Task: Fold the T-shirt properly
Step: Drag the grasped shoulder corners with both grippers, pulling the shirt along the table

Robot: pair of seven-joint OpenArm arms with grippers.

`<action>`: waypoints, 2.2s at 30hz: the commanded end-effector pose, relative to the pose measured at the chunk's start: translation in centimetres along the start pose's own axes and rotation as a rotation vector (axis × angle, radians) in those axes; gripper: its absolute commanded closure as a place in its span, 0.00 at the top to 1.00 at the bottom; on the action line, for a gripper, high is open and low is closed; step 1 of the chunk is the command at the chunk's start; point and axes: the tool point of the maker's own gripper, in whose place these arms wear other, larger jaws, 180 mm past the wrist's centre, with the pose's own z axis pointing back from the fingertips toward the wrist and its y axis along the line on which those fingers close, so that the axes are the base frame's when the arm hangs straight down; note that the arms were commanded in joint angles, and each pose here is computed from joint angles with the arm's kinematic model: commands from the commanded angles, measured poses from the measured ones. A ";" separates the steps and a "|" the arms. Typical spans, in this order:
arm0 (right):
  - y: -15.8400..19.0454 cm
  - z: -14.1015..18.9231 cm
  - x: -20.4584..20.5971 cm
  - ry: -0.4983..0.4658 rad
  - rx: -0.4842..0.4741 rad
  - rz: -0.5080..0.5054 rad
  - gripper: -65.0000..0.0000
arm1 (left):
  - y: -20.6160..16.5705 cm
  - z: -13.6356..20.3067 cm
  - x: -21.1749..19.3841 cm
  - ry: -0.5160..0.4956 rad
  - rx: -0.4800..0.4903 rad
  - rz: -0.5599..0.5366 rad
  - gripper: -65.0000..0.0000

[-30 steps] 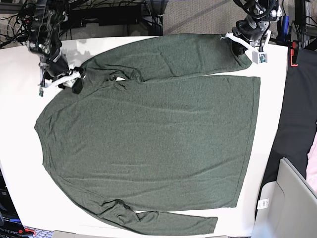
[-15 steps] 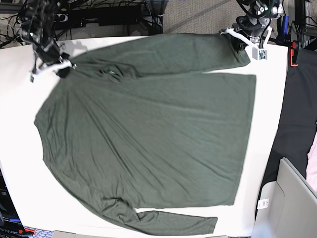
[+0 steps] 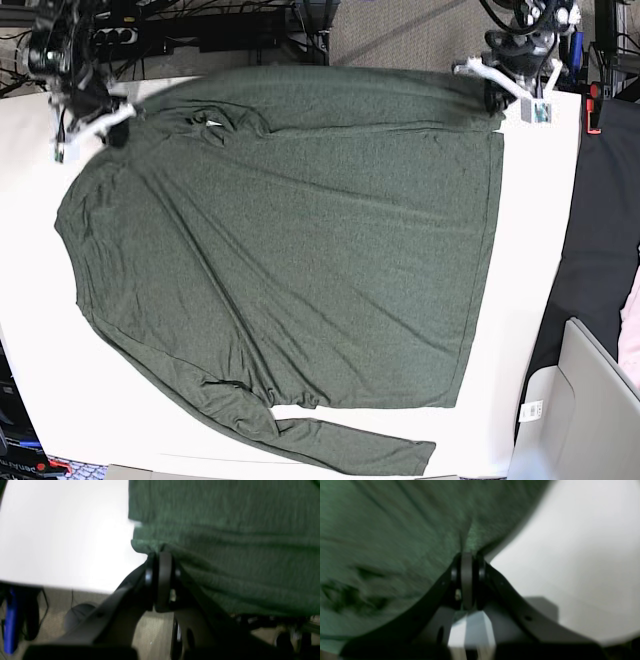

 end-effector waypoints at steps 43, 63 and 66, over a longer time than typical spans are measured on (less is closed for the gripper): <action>1.2 -1.9 4.9 -0.128 0.041 -0.042 0.01 | 3.6 -3.0 2.8 0.061 0.089 0.107 0.45; 1.2 -1.9 4.9 -0.128 0.043 -0.042 0.01 | 0.1 -5.4 0.4 0.145 0.010 0.176 0.44; 1.2 -1.9 4.9 -0.128 0.043 -0.042 0.01 | -1.1 -5.9 1.2 0.127 -0.019 0.184 0.34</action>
